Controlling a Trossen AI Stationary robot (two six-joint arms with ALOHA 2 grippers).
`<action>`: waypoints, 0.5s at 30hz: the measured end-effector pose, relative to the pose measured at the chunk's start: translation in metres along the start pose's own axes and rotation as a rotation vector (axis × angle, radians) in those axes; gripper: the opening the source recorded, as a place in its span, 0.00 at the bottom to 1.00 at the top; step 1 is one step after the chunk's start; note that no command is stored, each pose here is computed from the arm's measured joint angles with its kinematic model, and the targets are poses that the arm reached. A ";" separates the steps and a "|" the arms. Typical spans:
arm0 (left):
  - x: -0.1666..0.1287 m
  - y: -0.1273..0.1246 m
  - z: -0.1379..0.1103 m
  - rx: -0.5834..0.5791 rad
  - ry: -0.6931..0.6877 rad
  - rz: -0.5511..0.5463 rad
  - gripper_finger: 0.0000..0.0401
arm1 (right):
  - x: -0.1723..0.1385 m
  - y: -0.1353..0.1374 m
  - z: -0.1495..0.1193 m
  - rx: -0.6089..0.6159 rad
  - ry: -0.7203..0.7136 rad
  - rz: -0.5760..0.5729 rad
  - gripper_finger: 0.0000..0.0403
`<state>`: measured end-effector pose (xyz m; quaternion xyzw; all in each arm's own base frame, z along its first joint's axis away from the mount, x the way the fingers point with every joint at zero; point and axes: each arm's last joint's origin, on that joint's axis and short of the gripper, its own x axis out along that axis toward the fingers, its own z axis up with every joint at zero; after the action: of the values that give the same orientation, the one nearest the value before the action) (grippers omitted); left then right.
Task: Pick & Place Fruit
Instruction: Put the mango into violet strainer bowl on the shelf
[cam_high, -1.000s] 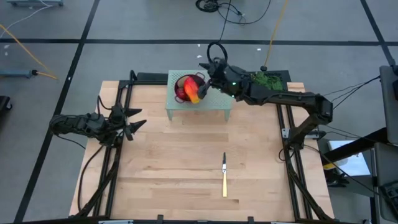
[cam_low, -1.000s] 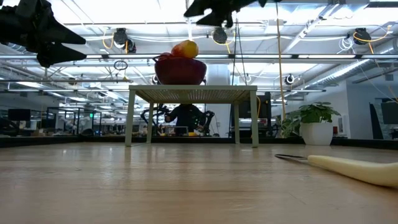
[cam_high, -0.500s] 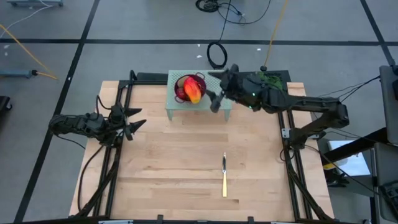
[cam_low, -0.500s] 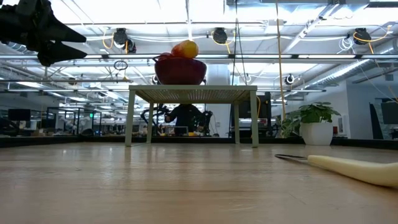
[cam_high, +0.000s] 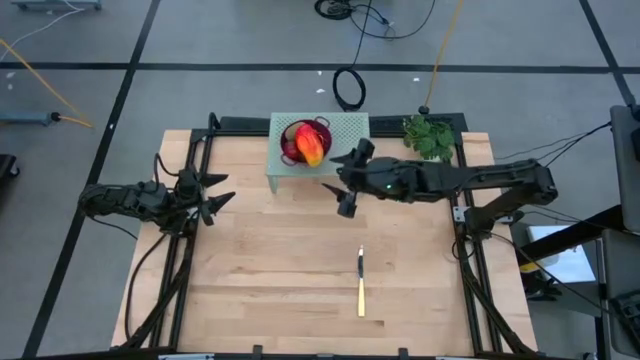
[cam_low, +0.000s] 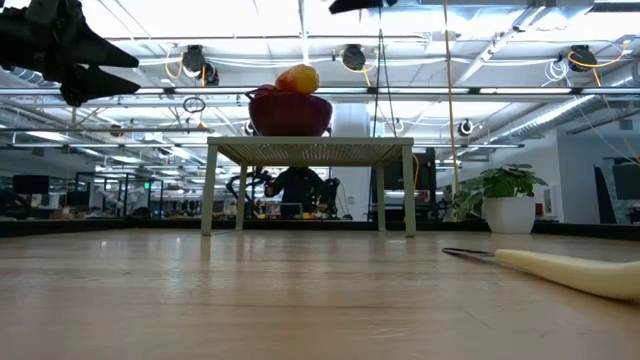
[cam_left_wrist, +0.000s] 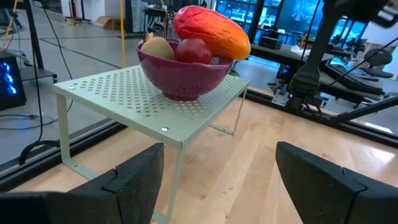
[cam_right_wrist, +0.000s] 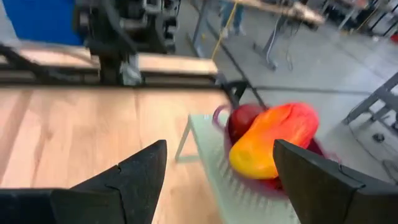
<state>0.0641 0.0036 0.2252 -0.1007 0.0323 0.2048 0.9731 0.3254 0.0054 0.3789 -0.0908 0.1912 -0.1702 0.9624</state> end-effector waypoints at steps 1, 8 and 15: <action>0.000 0.000 0.000 0.000 0.000 0.000 0.77 | 0.003 0.001 -0.002 -0.003 0.016 0.002 0.71; 0.000 0.000 0.000 -0.010 -0.004 -0.003 0.77 | 0.026 0.011 -0.018 -0.039 0.109 0.008 0.66; 0.000 -0.001 0.002 -0.011 -0.018 -0.006 0.77 | 0.046 0.008 -0.031 -0.048 0.172 -0.015 0.57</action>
<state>0.0643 0.0035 0.2272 -0.1042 0.0224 0.2030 0.9734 0.3552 -0.0076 0.3331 -0.1006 0.2765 -0.1801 0.9386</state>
